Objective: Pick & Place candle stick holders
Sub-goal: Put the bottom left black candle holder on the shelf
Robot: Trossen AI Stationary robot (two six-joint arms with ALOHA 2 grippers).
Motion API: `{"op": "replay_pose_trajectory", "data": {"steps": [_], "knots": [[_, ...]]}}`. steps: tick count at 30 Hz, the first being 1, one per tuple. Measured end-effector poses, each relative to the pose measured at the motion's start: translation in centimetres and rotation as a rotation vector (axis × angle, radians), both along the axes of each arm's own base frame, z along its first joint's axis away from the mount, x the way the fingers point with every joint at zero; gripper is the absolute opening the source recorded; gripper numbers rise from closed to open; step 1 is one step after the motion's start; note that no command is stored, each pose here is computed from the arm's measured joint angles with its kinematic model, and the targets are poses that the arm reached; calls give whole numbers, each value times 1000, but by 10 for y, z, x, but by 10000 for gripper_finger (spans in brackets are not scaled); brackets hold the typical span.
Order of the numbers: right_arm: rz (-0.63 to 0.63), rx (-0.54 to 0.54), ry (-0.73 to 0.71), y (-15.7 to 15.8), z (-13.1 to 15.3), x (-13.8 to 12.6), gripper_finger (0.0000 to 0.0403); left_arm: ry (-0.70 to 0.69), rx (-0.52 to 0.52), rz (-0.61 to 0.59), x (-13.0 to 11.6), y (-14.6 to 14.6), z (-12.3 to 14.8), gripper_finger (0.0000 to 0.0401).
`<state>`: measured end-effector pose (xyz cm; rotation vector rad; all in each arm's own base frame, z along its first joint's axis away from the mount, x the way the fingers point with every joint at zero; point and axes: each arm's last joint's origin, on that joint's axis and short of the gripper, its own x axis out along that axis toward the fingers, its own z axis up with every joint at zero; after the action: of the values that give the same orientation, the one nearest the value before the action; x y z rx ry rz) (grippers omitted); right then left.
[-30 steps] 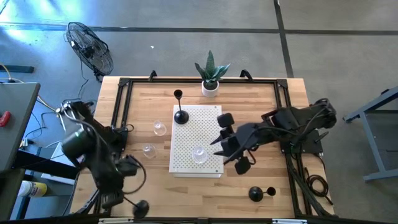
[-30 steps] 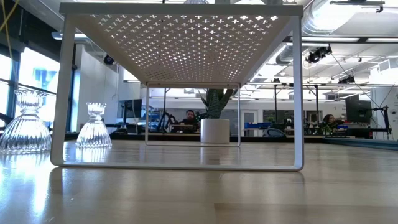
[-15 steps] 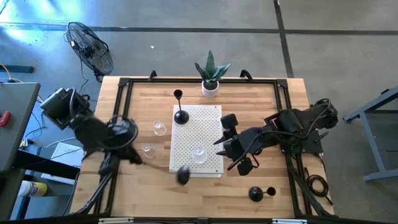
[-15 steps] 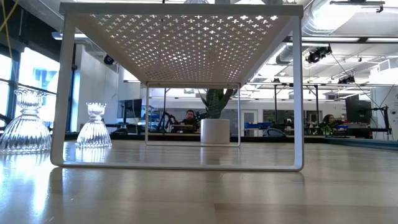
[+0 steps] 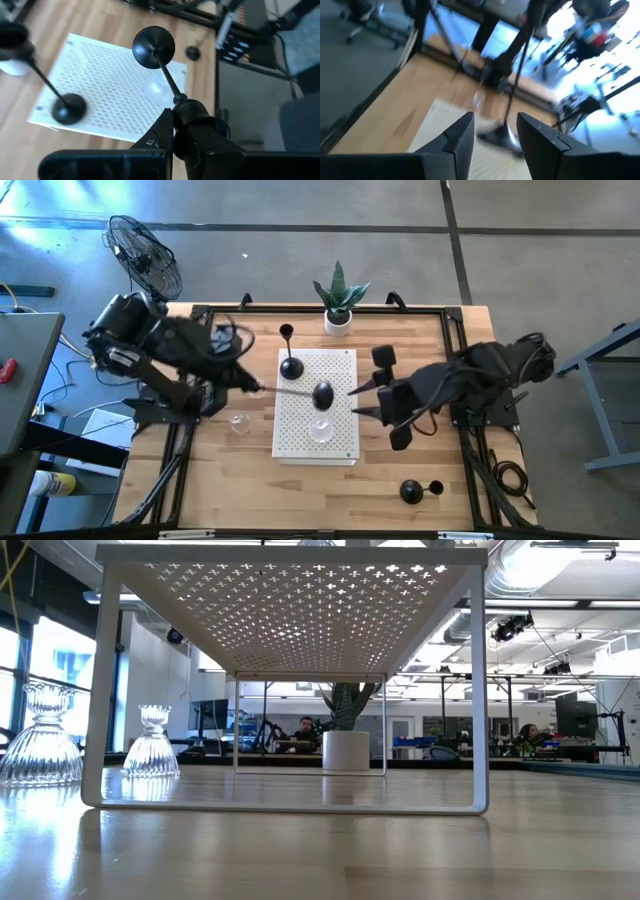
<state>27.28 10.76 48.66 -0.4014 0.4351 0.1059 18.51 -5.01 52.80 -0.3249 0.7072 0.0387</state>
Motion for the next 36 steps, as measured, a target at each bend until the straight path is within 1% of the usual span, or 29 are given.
{"op": "replay_pose_trajectory", "data": {"steps": [3,5,8,10,13,17,23,28,36], "knots": [[-31,5,-73,-8,9,1,142,-68,28,33,14,9,4,7],[-48,13,-95,-15,11,4,142,-120,59,6,24,12,6,7],[-57,28,-87,-24,10,9,142,-206,100,-54,41,14,10,7],[-59,41,-76,-29,8,13,142,-208,126,-82,51,16,8,7],[-58,62,-55,-34,4,18,142,-203,173,-82,60,22,5,7],[-71,64,-33,-40,1,22,142,-193,211,-84,63,32,3,7],[-134,74,7,-54,-4,24,142,-227,199,-116,68,43,5,7],[-212,82,35,-67,-6,24,142,-251,206,-138,70,47,6,7],[-244,85,54,-77,-8,25,142,-247,210,-152,71,48,5,7]]}}
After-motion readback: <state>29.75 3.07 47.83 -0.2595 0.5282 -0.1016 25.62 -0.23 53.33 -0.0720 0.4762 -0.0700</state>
